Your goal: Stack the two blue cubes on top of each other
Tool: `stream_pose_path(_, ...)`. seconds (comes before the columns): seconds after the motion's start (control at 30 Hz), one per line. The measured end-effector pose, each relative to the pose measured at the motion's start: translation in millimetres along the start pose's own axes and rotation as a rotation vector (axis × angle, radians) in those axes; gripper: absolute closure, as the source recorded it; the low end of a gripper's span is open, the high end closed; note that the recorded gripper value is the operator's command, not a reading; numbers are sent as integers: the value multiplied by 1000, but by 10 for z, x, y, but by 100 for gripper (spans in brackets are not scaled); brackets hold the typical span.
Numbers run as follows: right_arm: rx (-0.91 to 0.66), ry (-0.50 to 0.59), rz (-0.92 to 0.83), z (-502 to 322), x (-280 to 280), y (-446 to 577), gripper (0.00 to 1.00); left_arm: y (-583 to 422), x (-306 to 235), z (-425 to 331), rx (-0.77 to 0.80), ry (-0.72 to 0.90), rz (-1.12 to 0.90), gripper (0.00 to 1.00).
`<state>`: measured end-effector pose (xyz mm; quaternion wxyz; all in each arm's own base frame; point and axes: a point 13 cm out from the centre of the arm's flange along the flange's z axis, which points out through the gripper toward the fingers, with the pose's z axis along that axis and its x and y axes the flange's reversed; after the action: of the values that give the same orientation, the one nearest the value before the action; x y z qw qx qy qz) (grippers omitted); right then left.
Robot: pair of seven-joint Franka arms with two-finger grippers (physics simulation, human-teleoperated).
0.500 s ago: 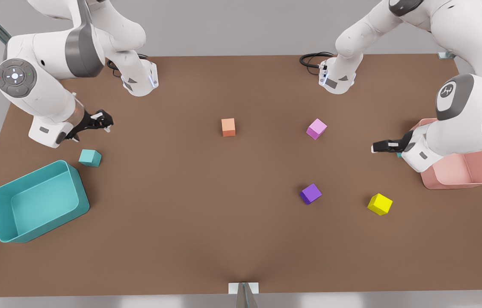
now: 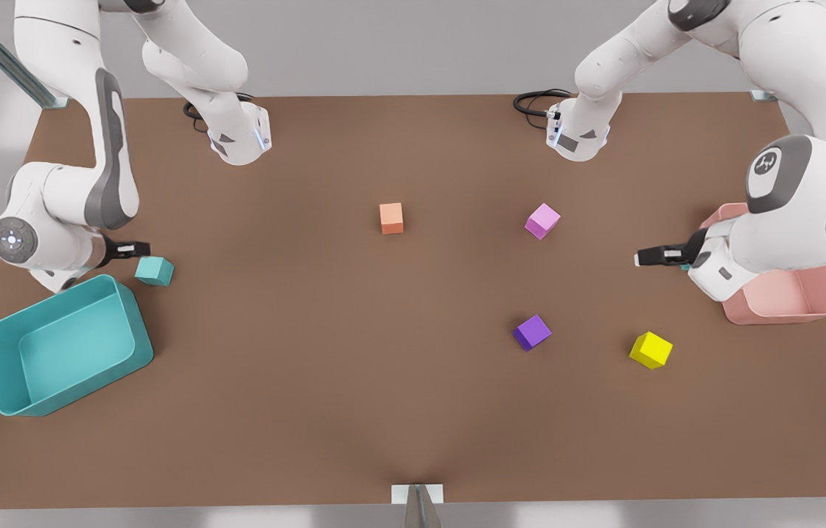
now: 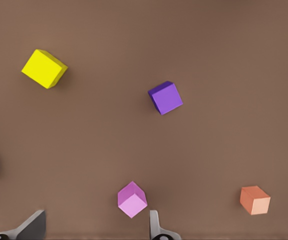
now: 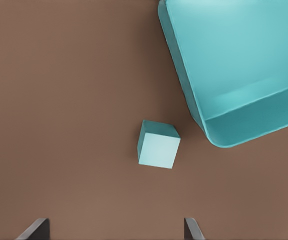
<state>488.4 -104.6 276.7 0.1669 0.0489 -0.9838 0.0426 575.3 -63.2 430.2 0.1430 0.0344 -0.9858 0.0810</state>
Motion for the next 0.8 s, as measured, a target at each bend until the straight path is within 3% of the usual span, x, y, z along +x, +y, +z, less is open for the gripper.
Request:
stream_pose_path(0.2,55,-81,-23,409,-168,440,0,118,35,100,1,52,-20,0)
stream_pose_path(0.4,30,-146,112,786,-113,59,0,204,64,169,-3,90,-33,0)
stream_pose_path(0.57,2,-165,215,1004,-75,-253,0,249,89,221,-10,111,-40,0)
stream_pose_path(0.8,-5,-166,222,1138,-117,-92,0,280,136,391,-35,151,-43,0)
